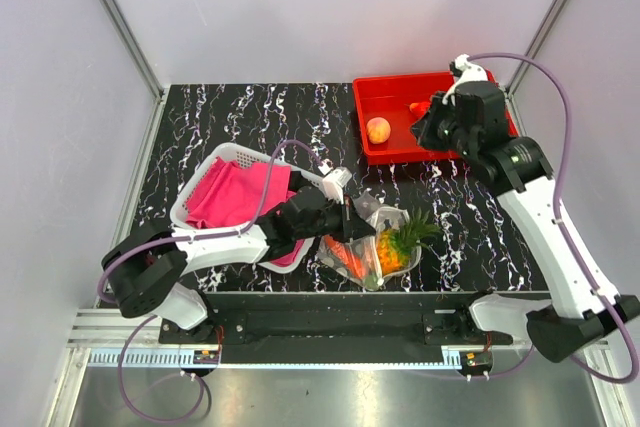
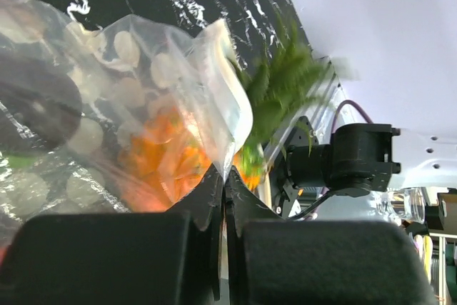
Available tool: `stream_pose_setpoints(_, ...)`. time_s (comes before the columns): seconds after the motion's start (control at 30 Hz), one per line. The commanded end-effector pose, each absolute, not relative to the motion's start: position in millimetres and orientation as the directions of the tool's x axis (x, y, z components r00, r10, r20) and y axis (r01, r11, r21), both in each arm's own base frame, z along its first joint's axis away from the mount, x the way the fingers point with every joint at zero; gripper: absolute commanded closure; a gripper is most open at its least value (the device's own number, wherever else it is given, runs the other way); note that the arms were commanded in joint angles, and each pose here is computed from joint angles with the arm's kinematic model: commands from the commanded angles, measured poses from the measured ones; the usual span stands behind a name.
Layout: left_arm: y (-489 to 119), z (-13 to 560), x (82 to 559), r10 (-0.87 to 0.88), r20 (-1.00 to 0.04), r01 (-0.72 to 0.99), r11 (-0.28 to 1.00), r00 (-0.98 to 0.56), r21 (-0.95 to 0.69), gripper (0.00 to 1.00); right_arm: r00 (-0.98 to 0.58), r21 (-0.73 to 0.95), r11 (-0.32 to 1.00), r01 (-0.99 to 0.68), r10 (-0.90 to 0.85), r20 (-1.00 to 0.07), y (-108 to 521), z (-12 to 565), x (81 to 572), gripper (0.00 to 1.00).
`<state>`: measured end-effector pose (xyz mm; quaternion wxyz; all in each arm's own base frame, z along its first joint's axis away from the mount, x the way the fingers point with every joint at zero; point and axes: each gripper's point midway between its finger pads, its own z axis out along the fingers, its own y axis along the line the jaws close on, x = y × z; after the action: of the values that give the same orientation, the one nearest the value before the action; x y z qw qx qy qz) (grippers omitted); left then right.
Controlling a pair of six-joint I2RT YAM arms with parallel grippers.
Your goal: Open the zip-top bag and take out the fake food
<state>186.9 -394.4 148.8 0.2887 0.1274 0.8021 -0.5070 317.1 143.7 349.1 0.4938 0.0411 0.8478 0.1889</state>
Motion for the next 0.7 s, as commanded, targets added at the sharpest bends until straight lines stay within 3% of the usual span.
stream_pose_setpoints(0.0, -406.8, 169.3, 191.1, -0.108, -0.630, 0.548, 0.394, -0.769, -0.738, 1.00, -0.549, 0.384, 0.911, -0.148, 0.248, -0.798, 155.7, 339.5, 318.6, 1.00)
stream_pose_setpoints(0.07, -408.5, 168.6, 190.8, -0.095, -0.634, 0.556, 0.393, -0.768, -0.732, 1.00, -0.630, 0.392, 0.914, -0.102, 0.246, -0.736, 152.5, 296.5, 301.4, 0.96)
stream_pose_setpoints(0.17, -409.0, 164.7, 190.3, -0.086, -0.632, 0.555, 0.396, -0.770, -0.731, 1.00, -0.685, 0.390, 0.920, -0.031, 0.265, -0.679, 136.5, 252.1, 267.2, 0.53)
stream_pose_setpoints(0.2, -409.6, 164.5, 190.1, -0.086, -0.631, 0.556, 0.392, -0.771, -0.733, 1.00, -0.693, 0.399, 0.917, -0.019, 0.275, -0.666, 133.6, 244.7, 258.2, 0.27)
stream_pose_setpoints(0.23, -409.8, 165.2, 190.0, -0.086, -0.632, 0.558, 0.389, -0.770, -0.733, 1.00, -0.712, 0.413, 0.911, 0.014, 0.299, -0.635, 128.0, 230.4, 240.6, 0.15)
stream_pose_setpoints(0.3, -410.3, 163.9, 190.0, -0.085, -0.632, 0.558, 0.388, -0.770, -0.733, 1.00, -0.722, 0.413, 0.909, 0.053, 0.321, -0.613, 120.4, 216.2, 226.9, 0.01)
stream_pose_setpoints(0.53, -412.4, 162.9, 189.5, -0.097, -0.619, 0.547, 0.374, -0.780, -0.749, 1.00, -0.739, 0.433, 0.886, 0.166, 0.402, -0.540, 111.7, 169.1, 206.2, 0.00)
stream_pose_setpoints(0.67, -411.9, 164.1, 187.9, -0.102, -0.613, 0.543, 0.369, -0.783, -0.754, 1.00, -0.759, 0.495, 0.858, 0.135, 0.411, -0.505, 129.4, 153.0, 210.9, 0.00)
